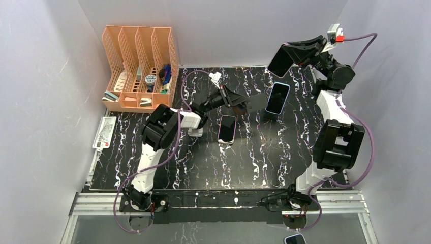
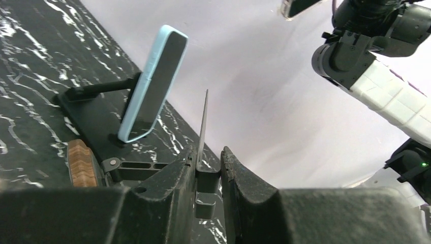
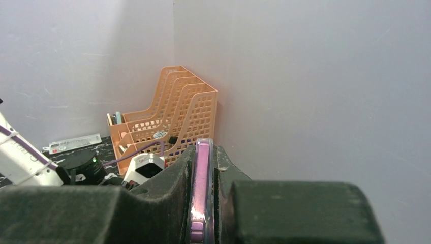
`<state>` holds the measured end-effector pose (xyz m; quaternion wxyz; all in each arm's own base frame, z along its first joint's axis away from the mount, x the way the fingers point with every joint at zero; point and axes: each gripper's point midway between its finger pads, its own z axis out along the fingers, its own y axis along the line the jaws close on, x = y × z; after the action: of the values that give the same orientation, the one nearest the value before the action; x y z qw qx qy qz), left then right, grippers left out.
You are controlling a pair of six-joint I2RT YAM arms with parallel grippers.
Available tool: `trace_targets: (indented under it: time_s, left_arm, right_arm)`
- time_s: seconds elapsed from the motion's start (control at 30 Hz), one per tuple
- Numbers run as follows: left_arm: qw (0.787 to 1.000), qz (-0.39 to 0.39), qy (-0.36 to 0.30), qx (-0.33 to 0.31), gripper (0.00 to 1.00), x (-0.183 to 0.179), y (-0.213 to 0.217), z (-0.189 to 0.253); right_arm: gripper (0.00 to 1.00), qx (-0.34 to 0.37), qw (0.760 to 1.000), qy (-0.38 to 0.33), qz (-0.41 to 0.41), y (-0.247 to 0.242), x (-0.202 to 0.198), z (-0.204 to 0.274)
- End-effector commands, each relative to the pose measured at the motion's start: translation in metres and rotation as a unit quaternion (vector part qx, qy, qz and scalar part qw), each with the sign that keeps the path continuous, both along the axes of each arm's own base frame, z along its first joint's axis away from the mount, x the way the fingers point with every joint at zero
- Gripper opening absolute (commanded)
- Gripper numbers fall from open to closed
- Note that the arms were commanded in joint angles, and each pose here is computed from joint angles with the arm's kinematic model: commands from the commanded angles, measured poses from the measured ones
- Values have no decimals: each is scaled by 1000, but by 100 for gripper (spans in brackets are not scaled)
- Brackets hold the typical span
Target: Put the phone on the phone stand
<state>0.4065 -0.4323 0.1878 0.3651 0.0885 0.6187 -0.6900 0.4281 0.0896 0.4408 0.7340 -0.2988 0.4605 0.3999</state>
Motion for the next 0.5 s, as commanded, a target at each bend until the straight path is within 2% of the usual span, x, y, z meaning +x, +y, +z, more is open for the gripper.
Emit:
trace_targets:
  time_s: [0.0, 0.3, 0.47]
  left_arm:
    - [993, 0, -68, -92, 5, -37, 0, 90]
    - [993, 6, -51, -107, 2, -93, -27, 81]
    - [991, 40, -55, -118, 0, -120, -35, 70]
  right_arm:
    - [1, 6, 998, -59, -34, -4, -19, 34]
    - [1, 11, 997, -66, -43, -5, -29, 41]
    - [1, 13, 996, -69, -45, -5, -37, 44]
